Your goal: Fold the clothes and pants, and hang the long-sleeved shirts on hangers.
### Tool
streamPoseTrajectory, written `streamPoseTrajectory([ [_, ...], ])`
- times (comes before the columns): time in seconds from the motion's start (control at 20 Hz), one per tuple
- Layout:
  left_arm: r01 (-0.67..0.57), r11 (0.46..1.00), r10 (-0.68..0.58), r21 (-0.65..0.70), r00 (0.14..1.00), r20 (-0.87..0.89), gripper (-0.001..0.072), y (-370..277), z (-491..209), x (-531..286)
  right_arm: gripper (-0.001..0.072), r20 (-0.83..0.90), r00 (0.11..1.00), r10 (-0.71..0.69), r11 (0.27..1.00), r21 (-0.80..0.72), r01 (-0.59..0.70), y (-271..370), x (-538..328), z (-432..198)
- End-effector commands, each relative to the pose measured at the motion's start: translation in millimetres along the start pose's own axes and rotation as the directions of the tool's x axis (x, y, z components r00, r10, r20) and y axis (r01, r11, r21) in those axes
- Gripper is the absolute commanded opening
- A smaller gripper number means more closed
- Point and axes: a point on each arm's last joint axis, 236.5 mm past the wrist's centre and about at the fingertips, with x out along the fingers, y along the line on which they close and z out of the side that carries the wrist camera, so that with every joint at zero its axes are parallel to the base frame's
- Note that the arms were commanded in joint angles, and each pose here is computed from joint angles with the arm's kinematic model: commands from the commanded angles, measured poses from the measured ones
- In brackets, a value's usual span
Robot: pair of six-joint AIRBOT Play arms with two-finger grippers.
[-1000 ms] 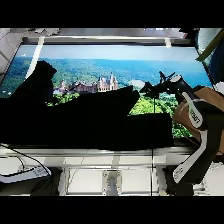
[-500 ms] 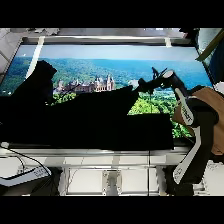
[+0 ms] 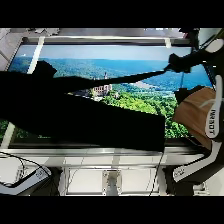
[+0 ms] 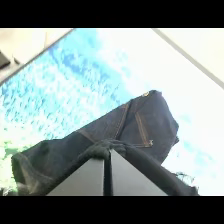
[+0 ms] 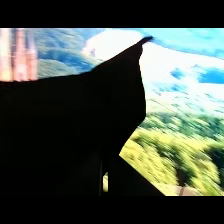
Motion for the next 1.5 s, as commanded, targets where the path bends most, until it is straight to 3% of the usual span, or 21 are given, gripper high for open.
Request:
streamPoseTrajectory([
  [0.0,0.036,0.999,-0.037,-0.014,0.997,-0.066,0.0015,-9.5,-16.3,6.5,0.0013,-0.132,0.985,-0.108,0.994,-0.016,0.106,-19.4,-27.9,-39.2],
  [0.35,0.017,1.000,-0.018,-0.006,0.925,-0.380,0.0015,12.1,-105.2,53.6,0.0012,-0.459,0.882,-0.105,0.994,-0.026,0.105,-31.7,66.8,-152.6],
  [0.6,0.007,1.000,-0.010,-0.009,0.935,-0.355,0.0015,16.6,-101.2,62.8,0.0013,-0.630,0.770,-0.103,0.991,-0.002,0.132,-44.3,84.5,-224.5],
  [0.65,0.007,1.000,-0.010,-0.009,0.935,-0.355,0.0015,16.5,-101.1,62.8,0.0051,-0.626,0.773,-0.103,0.991,-0.001,0.131,-44.3,83.7,-223.3],
  [0.7,0.007,1.000,-0.010,-0.009,0.935,-0.355,0.0015,16.5,-101.2,62.8,0.0252,-0.593,0.798,-0.109,0.991,-0.006,0.131,-43.4,82.6,-213.1],
  [0.75,0.008,1.000,-0.011,-0.009,0.935,-0.355,0.0015,16.2,-101.3,62.8,0.0526,-0.516,0.848,-0.119,0.991,-0.012,0.131,-42.5,78.7,-190.4],
  [0.8,0.007,1.000,-0.010,-0.009,0.935,-0.355,0.0015,16.5,-101.2,62.8,0.0547,-0.433,0.892,-0.129,0.991,-0.019,0.135,-41.7,71.0,-165.7],
  [0.9,0.008,1.000,-0.010,-0.009,0.935,-0.355,0.0015,16.3,-101.2,62.9,0.0523,-0.258,0.949,-0.179,0.983,-0.015,0.182,-52.8,51.5,-114.4],
  [1.0,0.008,1.000,-0.011,-0.009,0.935,-0.355,0.0015,16.3,-101.2,62.9,0.0385,-0.184,0.960,-0.212,0.974,0.040,0.223,-71.8,49.2,-92.9],
  [1.45,0.009,1.000,-0.011,-0.010,0.933,-0.359,0.0015,16.1,-102.2,62.5,0.0392,-0.381,0.916,-0.124,0.985,0.066,0.161,-101.8,138.1,-135.9],
])
